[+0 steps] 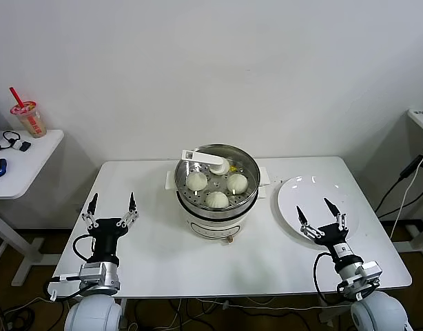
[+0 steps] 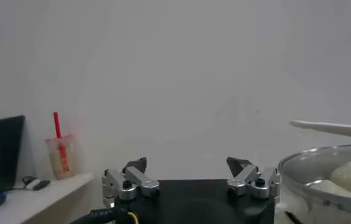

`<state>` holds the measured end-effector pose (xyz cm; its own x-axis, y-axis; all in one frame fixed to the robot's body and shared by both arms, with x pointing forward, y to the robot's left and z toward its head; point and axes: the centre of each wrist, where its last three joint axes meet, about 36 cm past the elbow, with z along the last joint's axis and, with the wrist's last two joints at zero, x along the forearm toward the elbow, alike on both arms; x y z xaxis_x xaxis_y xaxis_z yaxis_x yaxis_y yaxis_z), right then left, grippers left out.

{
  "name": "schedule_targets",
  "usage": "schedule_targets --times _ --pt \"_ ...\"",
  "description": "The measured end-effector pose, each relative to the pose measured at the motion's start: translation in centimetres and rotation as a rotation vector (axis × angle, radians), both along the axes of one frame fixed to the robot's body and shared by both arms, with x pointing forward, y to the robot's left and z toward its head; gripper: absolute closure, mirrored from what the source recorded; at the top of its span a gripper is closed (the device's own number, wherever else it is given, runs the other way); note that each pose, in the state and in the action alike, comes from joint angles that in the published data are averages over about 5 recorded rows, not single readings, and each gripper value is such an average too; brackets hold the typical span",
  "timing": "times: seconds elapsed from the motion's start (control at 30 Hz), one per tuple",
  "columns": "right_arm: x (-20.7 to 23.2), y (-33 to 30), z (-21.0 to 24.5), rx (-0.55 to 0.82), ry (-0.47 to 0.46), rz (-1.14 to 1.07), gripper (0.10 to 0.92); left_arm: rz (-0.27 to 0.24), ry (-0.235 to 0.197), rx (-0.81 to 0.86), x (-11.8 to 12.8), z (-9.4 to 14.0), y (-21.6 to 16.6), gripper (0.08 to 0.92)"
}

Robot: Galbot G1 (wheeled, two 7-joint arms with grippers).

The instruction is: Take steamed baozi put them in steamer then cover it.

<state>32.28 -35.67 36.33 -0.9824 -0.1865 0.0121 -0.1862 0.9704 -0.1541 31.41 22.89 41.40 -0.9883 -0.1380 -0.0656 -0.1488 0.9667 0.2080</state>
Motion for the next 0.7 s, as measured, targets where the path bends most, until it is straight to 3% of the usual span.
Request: schedule_targets --times 0.17,0.37,0.5,0.7 --pt "0.3 -0.2 -0.1 -0.009 -0.004 -0.014 0.200 0.025 0.023 0.114 0.3 0.8 -0.4 0.177" --pt "0.7 0.0 -0.3 -0.021 -0.009 -0.029 0.200 0.050 0.091 0.378 0.9 2.2 -0.8 0.177" --pt "0.9 0.2 -0.3 -0.031 -0.012 -0.038 0.200 0.045 0.134 0.558 1.5 2.8 -0.8 0.177" --pt "0.8 0.4 -0.4 -0.051 -0.008 -0.063 0.200 0.020 0.166 0.788 2.7 3.5 -1.0 0.177"
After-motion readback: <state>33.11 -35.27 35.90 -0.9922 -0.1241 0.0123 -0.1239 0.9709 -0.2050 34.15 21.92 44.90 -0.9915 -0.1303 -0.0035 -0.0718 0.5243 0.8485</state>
